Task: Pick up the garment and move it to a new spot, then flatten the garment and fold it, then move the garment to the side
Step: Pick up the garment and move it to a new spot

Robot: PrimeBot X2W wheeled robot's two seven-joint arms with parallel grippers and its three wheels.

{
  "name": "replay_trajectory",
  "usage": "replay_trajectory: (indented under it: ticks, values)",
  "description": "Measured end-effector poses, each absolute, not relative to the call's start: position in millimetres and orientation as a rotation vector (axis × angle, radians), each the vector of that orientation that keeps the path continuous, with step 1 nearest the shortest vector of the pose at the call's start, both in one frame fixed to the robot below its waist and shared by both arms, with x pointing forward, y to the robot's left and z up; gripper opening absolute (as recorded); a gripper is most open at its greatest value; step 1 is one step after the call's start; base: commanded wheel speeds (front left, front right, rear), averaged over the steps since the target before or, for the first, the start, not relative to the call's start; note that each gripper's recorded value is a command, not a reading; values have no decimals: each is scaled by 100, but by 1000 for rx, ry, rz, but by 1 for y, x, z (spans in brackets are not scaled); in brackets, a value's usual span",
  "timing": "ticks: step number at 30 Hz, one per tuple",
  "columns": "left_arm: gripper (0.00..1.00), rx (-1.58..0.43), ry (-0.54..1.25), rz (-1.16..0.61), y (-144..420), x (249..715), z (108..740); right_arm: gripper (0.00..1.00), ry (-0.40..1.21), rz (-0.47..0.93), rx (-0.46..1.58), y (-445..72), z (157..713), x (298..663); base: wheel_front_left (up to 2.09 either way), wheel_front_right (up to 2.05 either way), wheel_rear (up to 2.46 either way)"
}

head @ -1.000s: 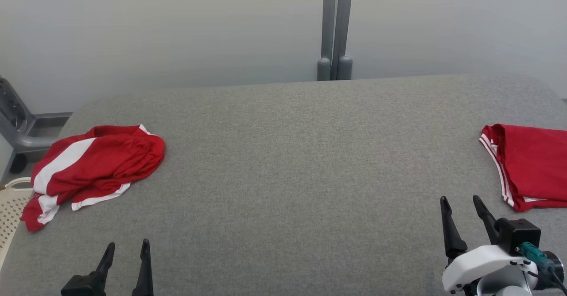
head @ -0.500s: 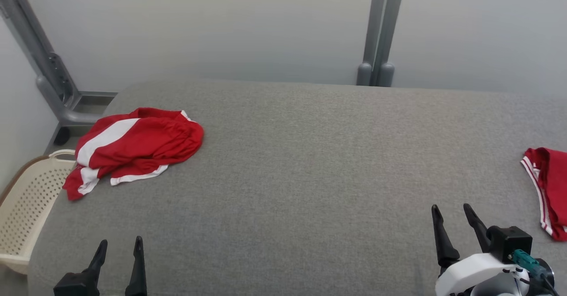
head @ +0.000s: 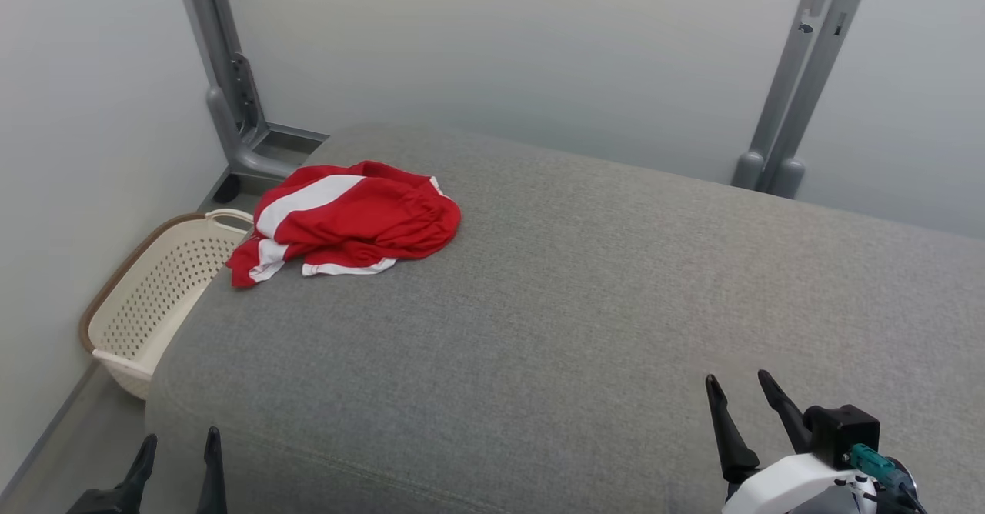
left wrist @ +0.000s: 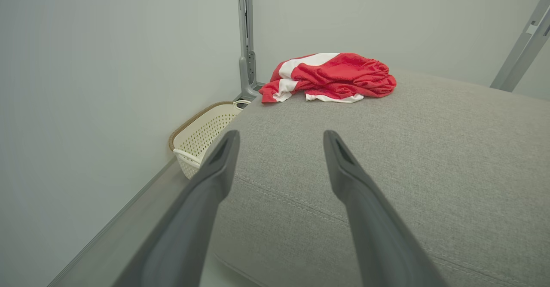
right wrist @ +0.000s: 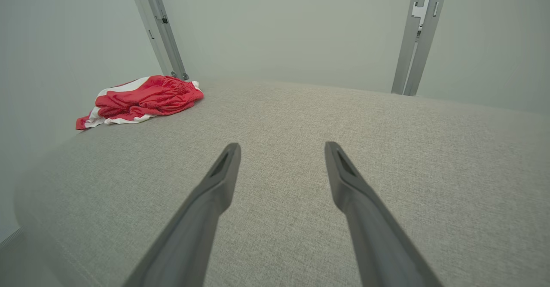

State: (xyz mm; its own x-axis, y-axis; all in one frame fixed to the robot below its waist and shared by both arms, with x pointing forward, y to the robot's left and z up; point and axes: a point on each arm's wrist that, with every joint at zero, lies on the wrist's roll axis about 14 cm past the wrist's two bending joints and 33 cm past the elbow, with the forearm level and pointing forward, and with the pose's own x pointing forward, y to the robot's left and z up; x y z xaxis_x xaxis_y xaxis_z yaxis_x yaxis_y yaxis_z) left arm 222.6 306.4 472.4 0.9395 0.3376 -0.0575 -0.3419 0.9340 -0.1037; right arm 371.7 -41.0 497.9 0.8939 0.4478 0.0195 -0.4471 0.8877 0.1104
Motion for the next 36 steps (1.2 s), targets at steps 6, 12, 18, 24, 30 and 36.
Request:
replay_trajectory:
  ticks: [6,12,18,24,30,36]
  values:
    - [100,-126,20,439,324,196,475,100,-1,559,114,-8,503,373,0,0,0]
    - [100,-140,26,475,327,186,473,100,4,587,113,3,502,375,0,0,0]
    - [100,-174,42,449,322,191,472,100,5,576,111,0,501,377,0,0,0]
    - [100,-201,116,368,316,224,469,100,2,577,91,-1,502,377,0,0,0]
    - [100,-214,215,281,315,276,468,100,5,588,45,0,506,381,0,0,0]
    - [100,-213,252,233,316,344,483,100,-12,605,-1,6,517,395,0,0,0]
